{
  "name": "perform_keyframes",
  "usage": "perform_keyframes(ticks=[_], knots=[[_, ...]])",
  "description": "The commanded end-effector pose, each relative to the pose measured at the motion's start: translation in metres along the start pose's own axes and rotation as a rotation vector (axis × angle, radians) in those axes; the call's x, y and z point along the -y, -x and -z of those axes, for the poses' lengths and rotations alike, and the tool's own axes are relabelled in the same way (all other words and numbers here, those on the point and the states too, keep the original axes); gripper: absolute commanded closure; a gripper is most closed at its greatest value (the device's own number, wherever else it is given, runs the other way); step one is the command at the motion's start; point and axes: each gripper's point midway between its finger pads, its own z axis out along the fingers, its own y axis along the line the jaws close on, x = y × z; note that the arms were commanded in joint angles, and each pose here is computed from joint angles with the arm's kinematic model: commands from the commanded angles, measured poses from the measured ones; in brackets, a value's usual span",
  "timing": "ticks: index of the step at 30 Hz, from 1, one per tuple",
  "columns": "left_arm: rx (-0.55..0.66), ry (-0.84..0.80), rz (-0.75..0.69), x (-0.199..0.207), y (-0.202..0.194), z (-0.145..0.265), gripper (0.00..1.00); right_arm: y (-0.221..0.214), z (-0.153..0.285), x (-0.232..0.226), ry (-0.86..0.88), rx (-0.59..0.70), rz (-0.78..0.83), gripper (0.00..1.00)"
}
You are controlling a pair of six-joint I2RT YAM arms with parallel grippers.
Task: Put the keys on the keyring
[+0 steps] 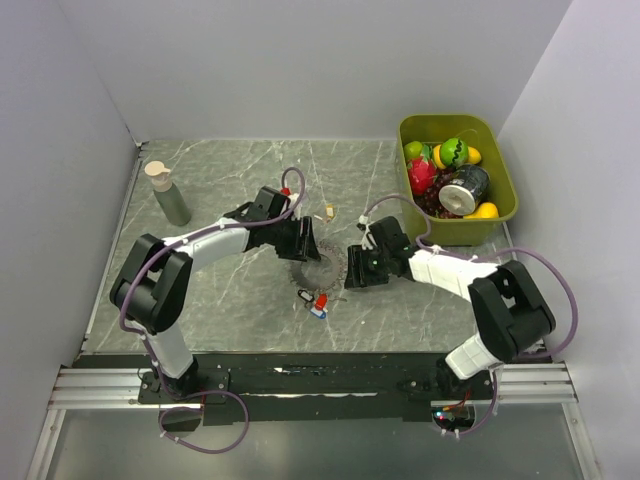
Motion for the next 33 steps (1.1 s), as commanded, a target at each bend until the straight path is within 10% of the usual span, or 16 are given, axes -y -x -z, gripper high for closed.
perform_keyframes(ticks=[1,5,33], knots=[[0.043,-0.054,-0.03,0.021,0.017,0.001,0.44,0.013,-0.007,0.003,-0.061,0.003,0.039,0.45],[0.036,-0.066,-0.028,0.026,0.019,-0.005,0.45,0.011,-0.016,0.005,-0.108,-0.033,0.068,0.66],[0.032,-0.082,-0.022,0.031,0.021,-0.006,0.47,0.018,-0.041,-0.024,-0.021,0.02,0.143,0.57]])
